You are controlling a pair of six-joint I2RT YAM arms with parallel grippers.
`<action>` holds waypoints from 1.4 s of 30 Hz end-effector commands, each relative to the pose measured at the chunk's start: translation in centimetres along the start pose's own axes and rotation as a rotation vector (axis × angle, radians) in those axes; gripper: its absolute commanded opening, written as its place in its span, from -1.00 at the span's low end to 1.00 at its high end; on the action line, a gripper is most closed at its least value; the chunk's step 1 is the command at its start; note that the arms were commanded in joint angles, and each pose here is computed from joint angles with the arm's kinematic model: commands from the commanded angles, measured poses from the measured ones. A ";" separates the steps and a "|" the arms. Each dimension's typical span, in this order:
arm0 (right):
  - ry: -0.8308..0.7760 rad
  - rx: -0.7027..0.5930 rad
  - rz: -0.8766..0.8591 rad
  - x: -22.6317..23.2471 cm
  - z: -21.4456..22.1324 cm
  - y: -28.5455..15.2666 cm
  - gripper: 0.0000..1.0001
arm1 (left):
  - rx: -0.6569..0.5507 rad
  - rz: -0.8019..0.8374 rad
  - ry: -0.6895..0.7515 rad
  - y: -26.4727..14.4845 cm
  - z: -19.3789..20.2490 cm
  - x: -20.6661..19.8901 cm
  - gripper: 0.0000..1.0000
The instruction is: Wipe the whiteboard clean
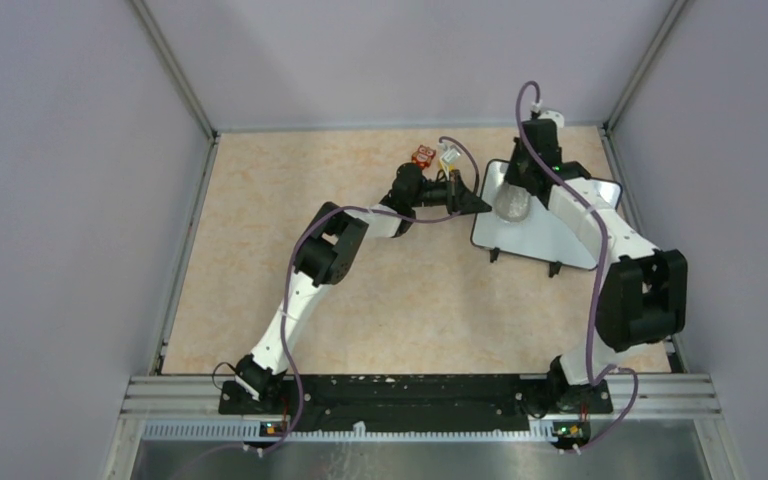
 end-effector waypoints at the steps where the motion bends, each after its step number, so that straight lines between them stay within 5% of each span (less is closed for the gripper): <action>1: 0.119 -0.053 0.148 -6.7 -1.3 -1.0 -1.00 | 0.002 -0.018 0.118 -0.3 -0.1 0.3 -1.00; 8: 0.105 -0.038 0.137 -8.2 -0.5 -1.7 -1.00 | 0.003 -0.018 0.117 -0.3 -0.1 0.3 -1.00; 22: -0.049 -0.022 0.016 0.1 0.7 -0.6 -1.00 | 0.004 -0.020 0.114 -0.3 -0.1 0.4 -1.00; 26: -0.030 -0.040 0.083 -1.7 -0.2 -0.4 -1.00 | 0.005 -0.020 0.115 -0.3 0.0 0.4 -1.00; 35: 0.284 -0.024 0.201 -12.7 -1.4 -0.7 -1.00 | 0.004 -0.017 0.116 -0.3 -0.1 0.3 -1.00; 42: 0.257 -0.055 0.126 -11.3 -1.9 -1.3 -1.00 | 0.002 -0.018 0.115 -0.3 -0.1 0.3 -1.00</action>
Point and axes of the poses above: each gripper's point midway between its finger pads, its own y axis out along the fingers, its own x axis along the line the jaws close on, z = x × y, the point moved 10 cm from there along -y, back along the fingers, and after that the axes turned 10 degrees about y, right-handed, at the moved point
